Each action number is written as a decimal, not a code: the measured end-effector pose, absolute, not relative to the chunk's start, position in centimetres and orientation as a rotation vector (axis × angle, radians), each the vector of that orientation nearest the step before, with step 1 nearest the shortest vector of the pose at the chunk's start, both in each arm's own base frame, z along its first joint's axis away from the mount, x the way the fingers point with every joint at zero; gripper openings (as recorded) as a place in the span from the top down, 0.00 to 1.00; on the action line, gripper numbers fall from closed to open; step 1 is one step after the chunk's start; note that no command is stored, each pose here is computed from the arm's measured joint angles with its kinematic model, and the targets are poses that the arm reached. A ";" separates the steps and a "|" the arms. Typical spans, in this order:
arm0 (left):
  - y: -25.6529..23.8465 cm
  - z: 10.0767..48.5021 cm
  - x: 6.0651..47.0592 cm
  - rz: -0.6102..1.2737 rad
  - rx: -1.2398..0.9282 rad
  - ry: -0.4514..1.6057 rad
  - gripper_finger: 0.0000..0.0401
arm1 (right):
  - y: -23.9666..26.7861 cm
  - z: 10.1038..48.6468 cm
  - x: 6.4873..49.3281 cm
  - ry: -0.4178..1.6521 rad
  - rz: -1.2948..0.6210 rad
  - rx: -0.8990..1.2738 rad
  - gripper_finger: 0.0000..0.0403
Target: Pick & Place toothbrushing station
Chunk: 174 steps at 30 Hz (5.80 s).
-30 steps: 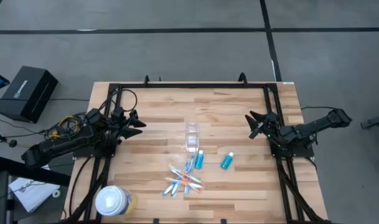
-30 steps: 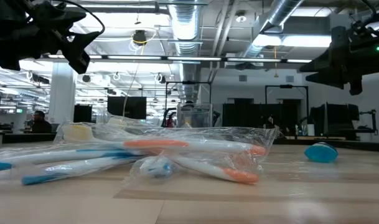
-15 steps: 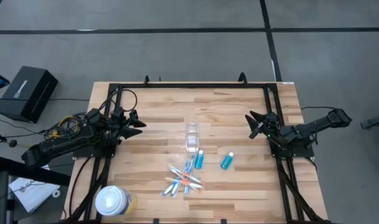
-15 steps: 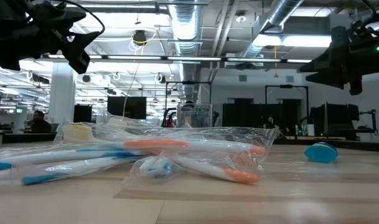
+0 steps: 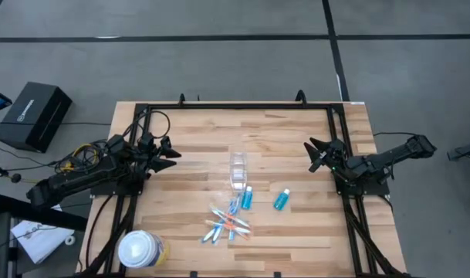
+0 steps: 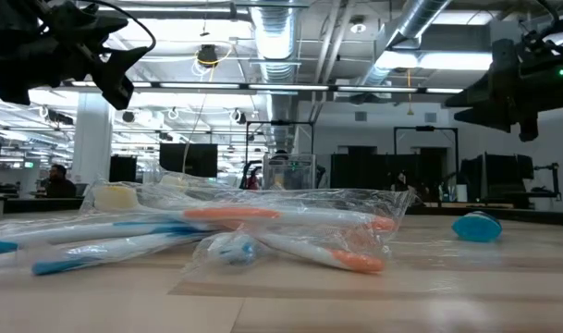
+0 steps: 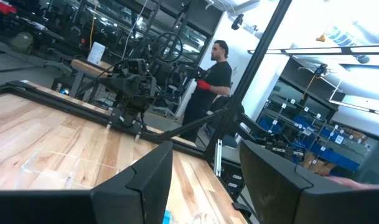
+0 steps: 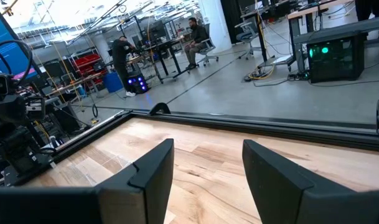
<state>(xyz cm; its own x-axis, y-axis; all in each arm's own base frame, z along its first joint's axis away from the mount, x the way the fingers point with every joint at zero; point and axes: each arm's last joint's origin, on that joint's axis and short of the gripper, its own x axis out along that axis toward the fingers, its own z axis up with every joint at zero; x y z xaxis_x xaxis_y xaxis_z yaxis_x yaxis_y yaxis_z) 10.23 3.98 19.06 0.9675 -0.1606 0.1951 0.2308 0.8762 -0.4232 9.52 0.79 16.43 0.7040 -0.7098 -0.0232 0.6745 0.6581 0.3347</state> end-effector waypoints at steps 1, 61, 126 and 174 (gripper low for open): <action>4.0 19.1 10.2 -0.204 -0.459 -0.158 0.55 | 0.8 16.4 9.5 -0.113 -0.786 0.332 0.55; 5.0 22.3 10.3 0.102 -0.680 -0.509 0.55 | -0.2 22.0 9.2 -0.675 -0.286 1.022 0.55; 6.8 31.3 16.6 0.394 -0.133 0.794 0.65 | 10.3 22.3 32.2 0.642 -1.329 1.236 0.55; 9.3 30.9 17.4 0.167 -0.135 0.733 0.65 | 9.9 21.3 32.7 0.744 -1.626 1.196 0.55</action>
